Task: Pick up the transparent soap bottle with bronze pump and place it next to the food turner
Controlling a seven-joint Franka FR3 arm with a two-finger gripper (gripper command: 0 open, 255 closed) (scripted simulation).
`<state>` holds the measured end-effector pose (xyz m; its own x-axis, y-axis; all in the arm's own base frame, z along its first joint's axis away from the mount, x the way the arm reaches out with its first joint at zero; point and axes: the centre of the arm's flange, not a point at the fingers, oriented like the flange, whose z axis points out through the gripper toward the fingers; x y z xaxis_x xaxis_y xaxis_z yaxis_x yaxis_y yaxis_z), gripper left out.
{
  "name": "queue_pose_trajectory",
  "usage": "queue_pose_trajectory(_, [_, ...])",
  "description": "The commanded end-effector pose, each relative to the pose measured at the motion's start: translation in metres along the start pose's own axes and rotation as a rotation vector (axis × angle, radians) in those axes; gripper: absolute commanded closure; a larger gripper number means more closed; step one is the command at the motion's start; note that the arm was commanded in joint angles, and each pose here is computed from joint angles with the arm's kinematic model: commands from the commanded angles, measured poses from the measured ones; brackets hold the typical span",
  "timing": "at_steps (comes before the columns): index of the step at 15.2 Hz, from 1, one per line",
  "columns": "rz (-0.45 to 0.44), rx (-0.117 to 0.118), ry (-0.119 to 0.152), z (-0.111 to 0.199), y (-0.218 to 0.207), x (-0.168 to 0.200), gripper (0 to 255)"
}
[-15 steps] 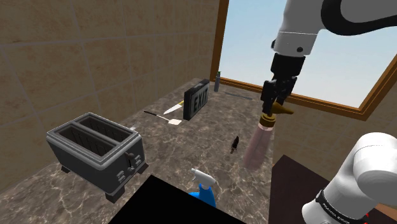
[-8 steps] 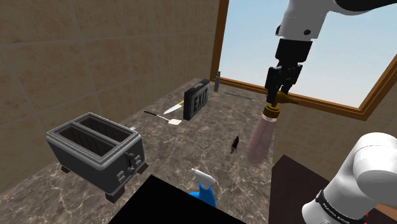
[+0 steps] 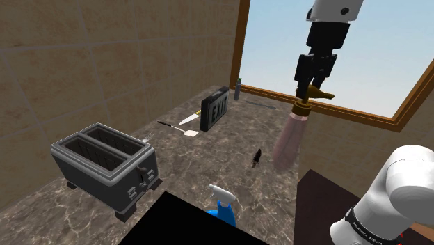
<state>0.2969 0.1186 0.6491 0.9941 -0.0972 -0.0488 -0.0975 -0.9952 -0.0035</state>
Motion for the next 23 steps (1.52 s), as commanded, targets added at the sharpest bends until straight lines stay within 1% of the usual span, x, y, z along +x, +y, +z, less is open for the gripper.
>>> queue_pose_trajectory(1, [0.0, 0.0, 0.0, -0.011, 0.0, -0.001, 255])
queue_pose_trajectory(23, [0.0, 0.0, 0.0, -0.127, -0.001, -0.007, 255])
